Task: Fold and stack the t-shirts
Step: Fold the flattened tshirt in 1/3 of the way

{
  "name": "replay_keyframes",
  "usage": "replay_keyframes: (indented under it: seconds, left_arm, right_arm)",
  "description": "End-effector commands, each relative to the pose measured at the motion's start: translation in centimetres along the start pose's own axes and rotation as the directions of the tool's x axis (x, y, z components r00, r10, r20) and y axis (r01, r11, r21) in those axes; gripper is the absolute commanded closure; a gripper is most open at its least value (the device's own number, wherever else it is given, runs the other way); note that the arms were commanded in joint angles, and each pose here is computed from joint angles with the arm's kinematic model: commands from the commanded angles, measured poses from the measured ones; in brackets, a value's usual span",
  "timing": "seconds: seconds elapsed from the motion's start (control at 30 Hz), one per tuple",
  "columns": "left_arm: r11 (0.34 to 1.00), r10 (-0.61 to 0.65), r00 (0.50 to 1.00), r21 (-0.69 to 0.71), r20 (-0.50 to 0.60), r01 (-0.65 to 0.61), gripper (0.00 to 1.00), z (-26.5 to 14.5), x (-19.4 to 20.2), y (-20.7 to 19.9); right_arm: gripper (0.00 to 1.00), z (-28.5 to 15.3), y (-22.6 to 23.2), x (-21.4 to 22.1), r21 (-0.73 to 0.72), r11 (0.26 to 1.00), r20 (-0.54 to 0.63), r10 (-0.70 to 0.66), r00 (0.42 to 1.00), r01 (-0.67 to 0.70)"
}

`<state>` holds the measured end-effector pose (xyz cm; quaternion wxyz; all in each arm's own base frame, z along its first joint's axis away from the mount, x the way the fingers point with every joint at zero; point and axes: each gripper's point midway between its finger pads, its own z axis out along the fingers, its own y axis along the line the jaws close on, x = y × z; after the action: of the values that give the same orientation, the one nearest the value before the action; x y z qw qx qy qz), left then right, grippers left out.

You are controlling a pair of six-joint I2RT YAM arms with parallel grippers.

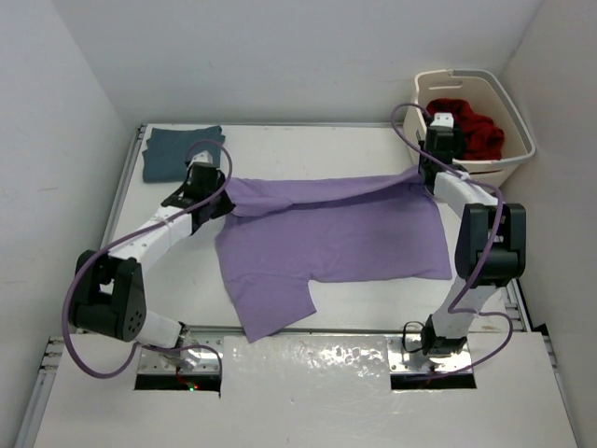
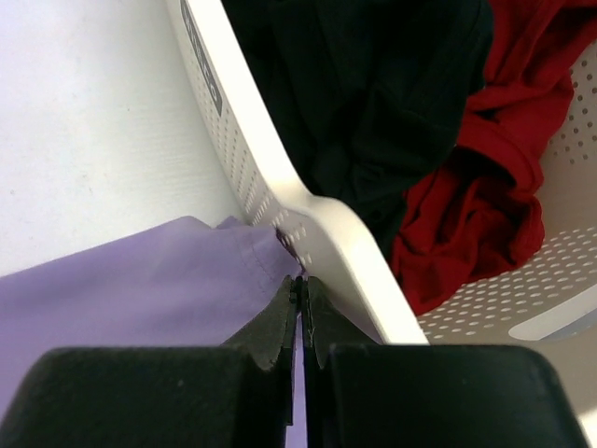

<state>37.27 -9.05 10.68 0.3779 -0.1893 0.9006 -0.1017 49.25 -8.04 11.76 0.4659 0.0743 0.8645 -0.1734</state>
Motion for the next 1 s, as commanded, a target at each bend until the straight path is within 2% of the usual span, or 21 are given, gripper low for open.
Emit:
replay_keyframes:
  seconds: [0.0,0.37,0.4,0.43,0.5,0.53,0.57,0.6,0.63,0.67,0.8,0.83,0.9,0.93,0.97]
  left_arm:
    - [1.000,-0.022,1.000,-0.015,0.006,0.022,1.00,-0.7,0.5,0.6]
    - [0.998,-0.024,0.992,-0.056,-0.123,0.017,1.00,-0.3,6.2,3.2]
    - [0.999,-0.022,0.990,-0.050,-0.140,0.015,0.96,-0.3,6.7,3.2]
    - [0.999,-0.022,0.989,-0.050,-0.147,0.015,0.79,-0.4,7.0,3.2]
    - [0.999,-0.019,0.987,-0.044,-0.160,0.013,0.70,-0.6,7.2,3.2]
    - [0.999,-0.018,0.987,-0.038,-0.162,0.012,0.52,-0.7,7.2,3.0]
    - [0.999,-0.014,0.986,-0.035,-0.167,0.008,0.44,-0.9,7.2,2.9]
    - [1.000,-0.015,0.987,-0.030,-0.158,0.011,0.39,-1.2,6.8,2.6]
    - [0.999,-0.017,0.988,-0.029,-0.153,0.013,0.30,-1.4,6.6,2.5]
    - [1.000,-0.020,0.989,-0.026,-0.149,0.016,0.25,-1.8,6.4,2.3]
    - [1.000,-0.010,0.996,0.016,-0.086,0.012,0.19,-3.0,3.8,0.2]
    - [0.999,-0.009,0.998,0.037,-0.055,0.011,0.16,-3.0,2.9,-0.6]
    - [0.996,-0.007,1.000,0.085,-0.018,0.008,0.10,-2.9,1.5,-2.1]
    - [0.991,-0.010,1.000,0.130,0.028,0.006,0.03,-2.7,0.1,-3.3]
    - [0.990,-0.001,0.999,0.139,0.032,-0.004,0.02,-2.0,-0.2,-3.9]
  right_arm:
    - [1.00,-0.7,-2.1,-0.9,0.057,0.998,0.023,0.015,1.000,-0.016]
    - [1.00,-2.2,-2.3,3.7,0.062,0.998,-0.062,0.014,0.998,-0.010]
    - [1.00,-2.6,-2.6,4.2,0.074,0.997,-0.082,0.020,0.996,-0.014]
    - [1.00,-2.9,-2.8,4.6,0.090,0.996,-0.089,0.032,0.995,-0.024]
    - [0.99,-3.2,-3.5,6.0,0.131,0.991,-0.111,0.034,0.993,-0.019]
    - [0.93,-3.3,-3.6,6.3,0.140,0.990,-0.120,0.036,0.992,-0.019]
    - [0.89,-3.3,-3.7,6.2,0.143,0.990,-0.122,0.037,0.992,-0.019]
    - [0.68,-3.6,-3.7,7.0,0.144,0.990,-0.165,0.029,0.986,-0.005]
    - [0.55,-3.8,-3.8,7.1,0.151,0.988,-0.174,0.047,0.984,-0.021]
    - [0.46,-4.2,-3.8,7.1,0.151,0.988,-0.182,0.050,0.982,-0.023]
    - [0.33,-5.7,-3.2,5.8,0.084,0.995,-0.153,0.061,0.986,-0.049]
    - [0.22,-6.0,-2.3,5.4,0.028,0.998,-0.142,0.067,0.988,-0.063]
    - [0.17,-6.8,-0.9,4.2,-0.051,0.996,-0.097,0.074,0.992,-0.079]
    - [0.05,-7.0,0.5,3.9,-0.120,0.989,-0.085,0.071,0.994,-0.081]
    - [0.01,-7.2,1.4,3.2,-0.154,0.986,-0.067,0.060,0.996,-0.070]
